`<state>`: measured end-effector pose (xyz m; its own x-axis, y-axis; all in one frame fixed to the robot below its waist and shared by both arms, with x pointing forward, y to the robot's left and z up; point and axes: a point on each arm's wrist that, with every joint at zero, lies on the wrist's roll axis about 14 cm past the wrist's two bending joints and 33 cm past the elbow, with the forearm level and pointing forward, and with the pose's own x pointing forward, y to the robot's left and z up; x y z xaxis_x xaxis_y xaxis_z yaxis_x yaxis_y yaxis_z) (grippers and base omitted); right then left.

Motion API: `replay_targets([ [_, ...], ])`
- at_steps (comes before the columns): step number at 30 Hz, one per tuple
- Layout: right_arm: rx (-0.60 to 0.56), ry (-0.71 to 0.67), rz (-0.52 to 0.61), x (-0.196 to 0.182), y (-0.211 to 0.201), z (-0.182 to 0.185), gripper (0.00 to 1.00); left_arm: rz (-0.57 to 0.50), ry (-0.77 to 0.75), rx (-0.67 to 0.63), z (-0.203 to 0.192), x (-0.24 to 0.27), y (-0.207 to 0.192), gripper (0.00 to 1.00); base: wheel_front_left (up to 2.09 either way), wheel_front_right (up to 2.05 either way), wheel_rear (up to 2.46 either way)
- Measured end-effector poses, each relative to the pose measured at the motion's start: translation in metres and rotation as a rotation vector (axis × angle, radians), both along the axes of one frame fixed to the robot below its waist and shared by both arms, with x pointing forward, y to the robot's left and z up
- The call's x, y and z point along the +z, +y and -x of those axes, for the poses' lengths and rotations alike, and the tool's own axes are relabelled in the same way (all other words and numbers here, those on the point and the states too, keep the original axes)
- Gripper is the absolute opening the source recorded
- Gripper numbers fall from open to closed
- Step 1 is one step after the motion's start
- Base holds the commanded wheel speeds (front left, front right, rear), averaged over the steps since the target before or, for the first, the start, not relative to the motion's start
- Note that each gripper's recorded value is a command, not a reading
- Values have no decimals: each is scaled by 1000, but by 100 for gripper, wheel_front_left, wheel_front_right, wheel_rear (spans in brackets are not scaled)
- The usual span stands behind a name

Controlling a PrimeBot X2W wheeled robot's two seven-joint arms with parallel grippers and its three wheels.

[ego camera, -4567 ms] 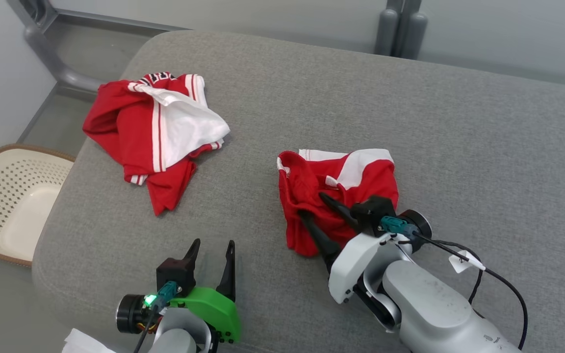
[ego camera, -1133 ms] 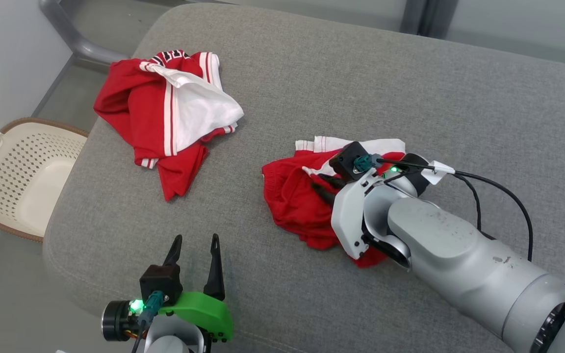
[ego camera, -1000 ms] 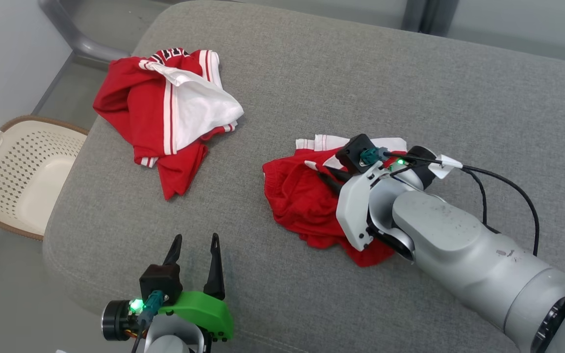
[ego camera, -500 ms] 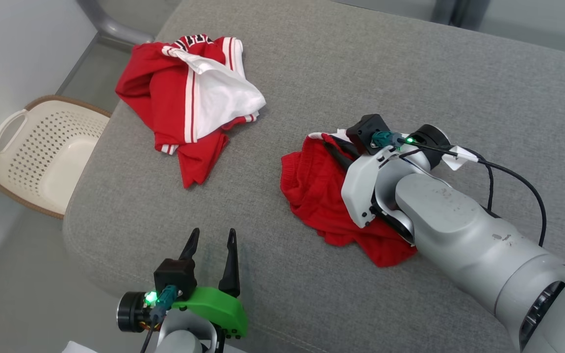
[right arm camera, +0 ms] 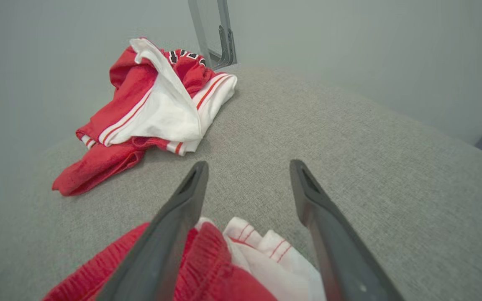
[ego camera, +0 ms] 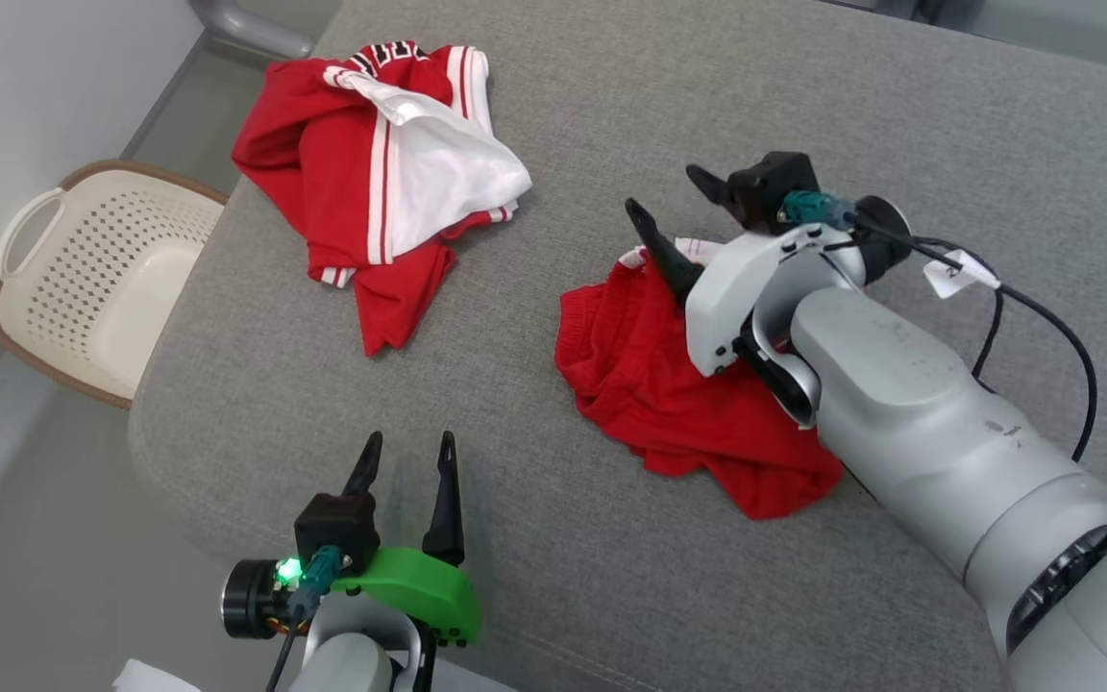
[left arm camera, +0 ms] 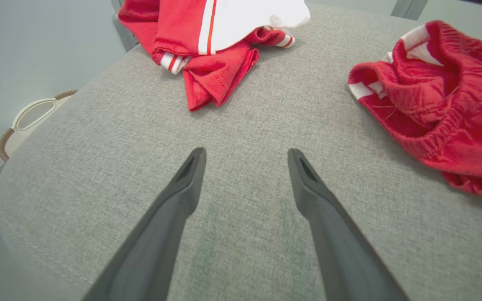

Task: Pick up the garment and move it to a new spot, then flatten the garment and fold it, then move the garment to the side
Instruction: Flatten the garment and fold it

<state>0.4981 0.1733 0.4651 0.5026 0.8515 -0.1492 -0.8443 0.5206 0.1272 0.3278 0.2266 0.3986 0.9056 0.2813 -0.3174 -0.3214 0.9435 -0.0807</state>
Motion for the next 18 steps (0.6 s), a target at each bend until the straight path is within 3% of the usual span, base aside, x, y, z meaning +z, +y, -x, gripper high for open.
replay_targets([
  [7, -173, -57, -84, 24, -59, -26, 100, -31, -52, -43, -17, 13, -5, 100, 0, 0, 0],
  [18, -512, -46, -90, 2, -183, 3, 100, -47, -97, -145, -30, 23, -28, 100, 0, 0, 0],
])
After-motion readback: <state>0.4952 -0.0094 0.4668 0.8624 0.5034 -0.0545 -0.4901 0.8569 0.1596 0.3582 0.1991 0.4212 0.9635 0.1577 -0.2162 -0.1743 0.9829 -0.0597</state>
